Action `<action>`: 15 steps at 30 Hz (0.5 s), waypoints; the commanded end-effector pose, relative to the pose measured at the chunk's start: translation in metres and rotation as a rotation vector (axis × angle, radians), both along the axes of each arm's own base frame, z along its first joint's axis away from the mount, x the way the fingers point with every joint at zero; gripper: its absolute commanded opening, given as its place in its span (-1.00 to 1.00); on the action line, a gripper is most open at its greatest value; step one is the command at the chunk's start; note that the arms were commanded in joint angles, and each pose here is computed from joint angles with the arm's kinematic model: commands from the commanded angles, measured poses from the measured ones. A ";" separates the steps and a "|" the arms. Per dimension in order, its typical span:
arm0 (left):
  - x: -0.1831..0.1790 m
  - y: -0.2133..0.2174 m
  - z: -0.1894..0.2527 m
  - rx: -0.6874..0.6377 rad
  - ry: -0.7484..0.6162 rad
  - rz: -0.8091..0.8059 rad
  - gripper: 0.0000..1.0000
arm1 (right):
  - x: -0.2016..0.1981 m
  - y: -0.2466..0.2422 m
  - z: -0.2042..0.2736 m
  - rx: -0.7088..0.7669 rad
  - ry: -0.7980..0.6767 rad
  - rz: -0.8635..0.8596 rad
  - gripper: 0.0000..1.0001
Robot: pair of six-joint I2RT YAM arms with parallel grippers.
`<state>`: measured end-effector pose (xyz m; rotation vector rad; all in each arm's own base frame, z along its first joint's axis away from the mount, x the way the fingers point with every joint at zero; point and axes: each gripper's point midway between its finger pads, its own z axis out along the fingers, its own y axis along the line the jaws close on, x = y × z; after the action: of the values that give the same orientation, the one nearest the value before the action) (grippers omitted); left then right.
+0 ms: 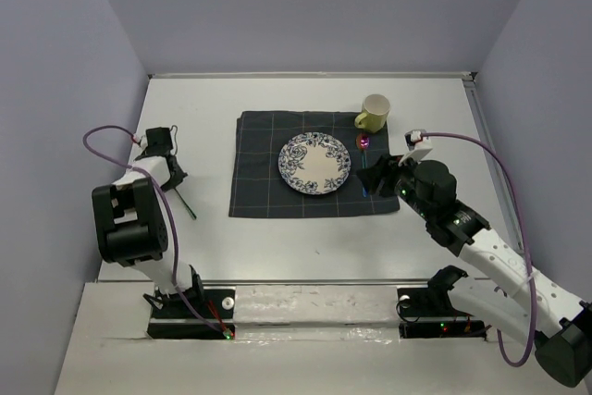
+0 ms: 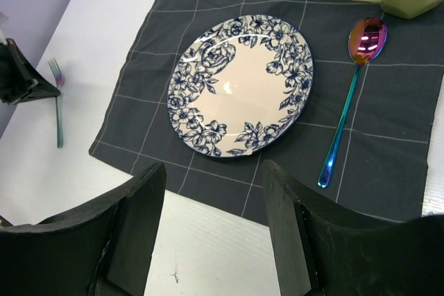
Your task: Set the dinner table for one person
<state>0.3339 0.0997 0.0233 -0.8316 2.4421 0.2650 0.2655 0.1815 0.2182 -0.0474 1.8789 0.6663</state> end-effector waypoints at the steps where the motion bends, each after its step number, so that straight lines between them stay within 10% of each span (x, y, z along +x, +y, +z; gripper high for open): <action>1: 0.027 -0.031 0.079 0.082 -0.182 -0.124 -1.00 | 0.001 -0.003 0.031 0.023 -0.062 -0.019 0.27; 15: 0.055 -0.246 0.140 0.025 -0.375 -0.499 -1.00 | 0.003 -0.039 0.033 -0.032 -0.071 -0.185 0.27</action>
<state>0.3781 -0.1345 0.1702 -0.1678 2.1959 -0.0988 0.2676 0.1537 0.2233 0.0468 1.8743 0.5344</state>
